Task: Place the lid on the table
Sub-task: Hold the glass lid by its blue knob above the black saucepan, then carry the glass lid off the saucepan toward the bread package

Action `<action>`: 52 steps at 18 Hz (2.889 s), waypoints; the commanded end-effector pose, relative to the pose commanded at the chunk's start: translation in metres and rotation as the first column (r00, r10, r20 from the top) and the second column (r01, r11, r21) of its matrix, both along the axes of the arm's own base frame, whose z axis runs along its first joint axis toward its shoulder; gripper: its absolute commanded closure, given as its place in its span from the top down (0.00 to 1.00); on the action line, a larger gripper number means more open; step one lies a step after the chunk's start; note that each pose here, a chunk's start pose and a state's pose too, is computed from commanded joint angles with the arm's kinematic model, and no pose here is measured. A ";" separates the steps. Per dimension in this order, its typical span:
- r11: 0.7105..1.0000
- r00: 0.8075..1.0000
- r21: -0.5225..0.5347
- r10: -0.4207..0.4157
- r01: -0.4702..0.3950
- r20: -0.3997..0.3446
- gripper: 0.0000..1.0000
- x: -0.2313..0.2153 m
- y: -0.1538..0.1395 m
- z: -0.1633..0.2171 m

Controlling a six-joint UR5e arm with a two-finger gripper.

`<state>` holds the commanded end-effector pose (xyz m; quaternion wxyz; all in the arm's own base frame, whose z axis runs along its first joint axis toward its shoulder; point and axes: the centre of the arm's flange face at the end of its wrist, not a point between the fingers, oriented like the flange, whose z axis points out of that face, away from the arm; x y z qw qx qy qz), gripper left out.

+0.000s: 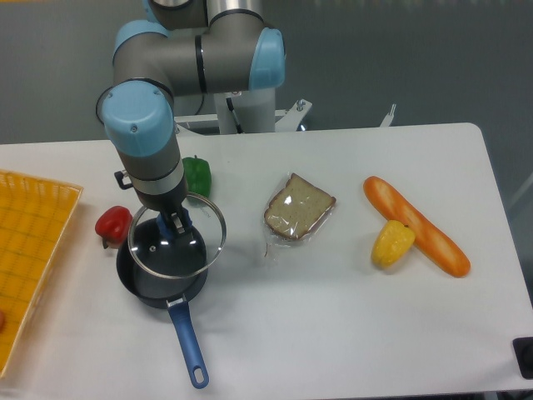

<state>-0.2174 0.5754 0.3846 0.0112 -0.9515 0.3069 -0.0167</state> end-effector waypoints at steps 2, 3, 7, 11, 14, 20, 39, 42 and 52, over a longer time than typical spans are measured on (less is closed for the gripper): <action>1.000 1.000 -0.006 -0.002 0.002 0.004 0.42 0.002 -0.001 -0.005; 1.000 1.000 -0.006 -0.002 0.002 0.004 0.43 0.002 -0.001 -0.005; 1.000 1.000 -0.006 0.002 -0.002 0.004 0.43 0.001 -0.002 -0.005; 1.000 1.000 -0.002 0.003 -0.003 0.000 0.43 -0.001 -0.001 -0.003; 1.000 1.000 -0.001 0.009 -0.009 -0.001 0.43 -0.004 -0.002 -0.002; 0.999 1.000 0.033 0.016 -0.015 -0.024 0.43 -0.006 0.004 -0.001; 0.954 0.961 0.119 0.275 -0.277 0.030 0.43 -0.128 -0.033 -0.018; 0.944 0.949 0.101 0.313 -0.314 0.028 0.43 -0.137 -0.039 -0.025; 0.854 0.854 -0.005 0.520 -0.520 -0.028 0.45 -0.160 -0.045 -0.067</action>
